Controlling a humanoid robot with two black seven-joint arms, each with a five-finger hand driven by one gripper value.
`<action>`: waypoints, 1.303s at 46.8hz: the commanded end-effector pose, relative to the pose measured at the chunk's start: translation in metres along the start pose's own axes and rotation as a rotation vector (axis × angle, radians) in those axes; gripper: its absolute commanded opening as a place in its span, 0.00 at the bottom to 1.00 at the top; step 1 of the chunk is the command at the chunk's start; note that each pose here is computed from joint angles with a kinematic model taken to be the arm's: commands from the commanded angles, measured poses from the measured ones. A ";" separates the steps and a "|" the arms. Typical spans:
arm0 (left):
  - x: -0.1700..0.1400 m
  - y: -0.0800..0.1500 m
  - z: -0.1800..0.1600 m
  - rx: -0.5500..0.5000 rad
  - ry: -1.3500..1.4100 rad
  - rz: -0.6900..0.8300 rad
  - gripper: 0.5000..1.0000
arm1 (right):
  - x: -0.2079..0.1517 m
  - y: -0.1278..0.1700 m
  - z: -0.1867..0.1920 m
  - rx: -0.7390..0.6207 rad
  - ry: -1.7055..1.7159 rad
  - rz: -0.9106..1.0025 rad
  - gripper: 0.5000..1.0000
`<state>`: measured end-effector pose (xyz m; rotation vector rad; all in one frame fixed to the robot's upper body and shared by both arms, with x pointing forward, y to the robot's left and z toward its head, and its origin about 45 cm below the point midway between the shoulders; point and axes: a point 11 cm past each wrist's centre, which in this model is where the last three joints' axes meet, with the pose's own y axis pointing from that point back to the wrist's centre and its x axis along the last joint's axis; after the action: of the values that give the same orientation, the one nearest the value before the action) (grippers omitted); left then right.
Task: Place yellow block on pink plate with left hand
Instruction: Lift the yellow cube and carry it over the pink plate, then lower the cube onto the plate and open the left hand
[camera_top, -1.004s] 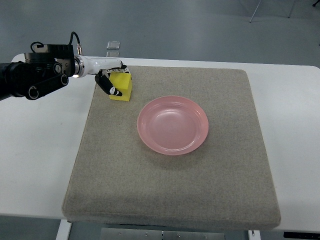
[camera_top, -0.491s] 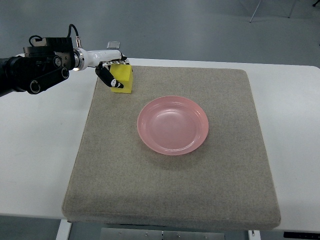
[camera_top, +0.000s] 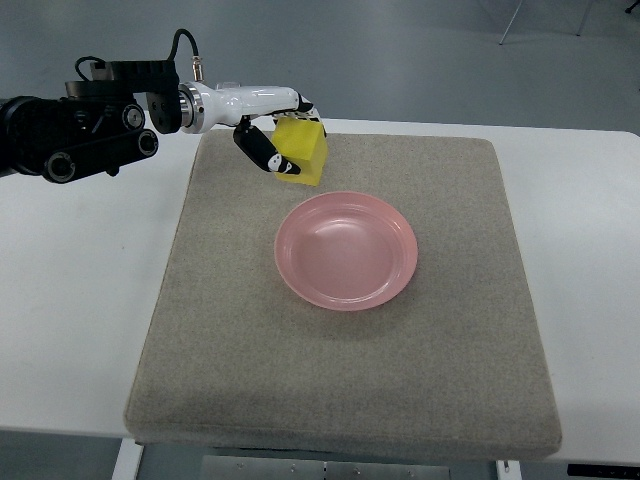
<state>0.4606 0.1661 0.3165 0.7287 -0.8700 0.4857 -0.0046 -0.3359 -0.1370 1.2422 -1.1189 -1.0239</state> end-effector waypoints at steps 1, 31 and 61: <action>-0.012 -0.002 0.018 -0.051 0.006 -0.035 0.19 | 0.000 0.000 0.000 0.000 0.000 0.000 0.85; -0.062 -0.007 0.035 -0.114 -0.003 -0.161 0.29 | 0.000 0.000 0.000 0.000 0.000 0.000 0.85; -0.082 -0.017 0.024 -0.085 -0.067 -0.206 0.31 | 0.000 0.000 0.000 0.000 0.000 0.000 0.85</action>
<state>0.4117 0.1289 0.2546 0.7476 -0.8614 0.2376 -0.0045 -0.3359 -0.1370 1.2424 -1.1191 -1.0237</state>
